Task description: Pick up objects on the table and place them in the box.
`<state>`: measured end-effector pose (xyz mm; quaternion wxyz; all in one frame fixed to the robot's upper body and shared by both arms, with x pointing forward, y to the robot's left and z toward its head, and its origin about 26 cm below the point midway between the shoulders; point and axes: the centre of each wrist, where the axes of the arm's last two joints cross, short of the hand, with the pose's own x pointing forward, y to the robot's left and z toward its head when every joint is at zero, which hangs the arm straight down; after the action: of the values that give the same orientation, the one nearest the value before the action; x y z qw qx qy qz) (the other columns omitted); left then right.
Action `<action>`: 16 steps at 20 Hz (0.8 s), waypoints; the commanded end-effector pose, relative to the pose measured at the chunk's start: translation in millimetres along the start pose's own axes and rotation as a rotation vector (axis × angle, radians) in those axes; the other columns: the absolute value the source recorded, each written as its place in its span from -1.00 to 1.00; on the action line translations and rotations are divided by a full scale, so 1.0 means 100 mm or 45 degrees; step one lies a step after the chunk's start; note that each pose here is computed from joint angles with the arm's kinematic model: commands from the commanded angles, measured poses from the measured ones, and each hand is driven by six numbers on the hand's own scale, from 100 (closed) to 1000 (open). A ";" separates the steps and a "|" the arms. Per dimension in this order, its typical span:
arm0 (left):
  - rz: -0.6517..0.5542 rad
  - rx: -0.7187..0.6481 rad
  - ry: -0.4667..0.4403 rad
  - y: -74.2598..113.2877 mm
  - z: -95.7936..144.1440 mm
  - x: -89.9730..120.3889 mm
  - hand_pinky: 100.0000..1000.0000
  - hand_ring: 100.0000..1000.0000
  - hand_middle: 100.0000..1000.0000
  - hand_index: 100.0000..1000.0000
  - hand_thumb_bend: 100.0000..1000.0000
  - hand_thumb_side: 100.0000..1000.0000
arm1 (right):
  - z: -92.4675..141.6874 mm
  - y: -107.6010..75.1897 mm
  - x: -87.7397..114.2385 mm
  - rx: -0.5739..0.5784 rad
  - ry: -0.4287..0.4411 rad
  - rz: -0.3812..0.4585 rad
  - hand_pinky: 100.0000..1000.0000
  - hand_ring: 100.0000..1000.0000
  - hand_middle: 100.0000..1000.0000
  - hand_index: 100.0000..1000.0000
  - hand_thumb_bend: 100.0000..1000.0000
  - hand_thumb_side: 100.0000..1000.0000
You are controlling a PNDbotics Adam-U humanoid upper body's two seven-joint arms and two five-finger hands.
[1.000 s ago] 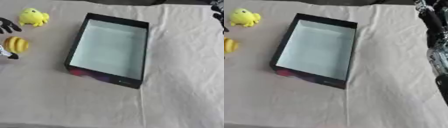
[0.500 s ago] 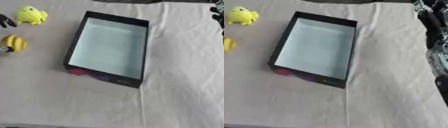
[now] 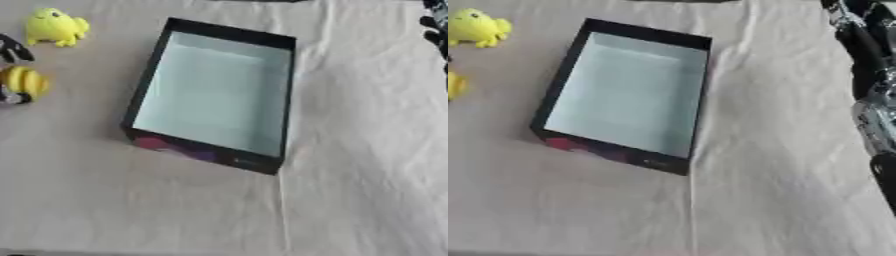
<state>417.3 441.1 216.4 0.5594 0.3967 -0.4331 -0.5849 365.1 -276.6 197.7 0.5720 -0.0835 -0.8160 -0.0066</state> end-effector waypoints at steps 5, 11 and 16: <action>-0.044 0.065 -0.040 0.29 0.14 0.05 0.04 0.00 -0.01 0.14 -0.67 -1.00 | -0.02 -0.05 0.06 -0.010 -0.028 0.025 0.84 0.65 0.66 0.72 -0.09 -0.03; -0.174 0.307 -0.258 0.69 0.27 0.48 -0.05 -0.07 -0.08 0.07 -0.67 -1.00 | -0.02 -0.05 0.09 -0.001 -0.037 0.026 0.85 0.65 0.66 0.72 -0.10 -0.03; -0.224 0.514 -0.716 1.13 0.43 1.49 -0.09 -0.12 -0.12 0.03 -0.72 -1.00 | -0.03 0.02 0.08 0.022 -0.031 0.004 0.85 0.66 0.67 0.72 -0.11 -0.03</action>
<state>411.9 311.4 324.4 0.3114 0.3680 -0.6213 -0.6178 365.4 -274.1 196.9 0.5745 -0.0799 -0.8146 -0.0021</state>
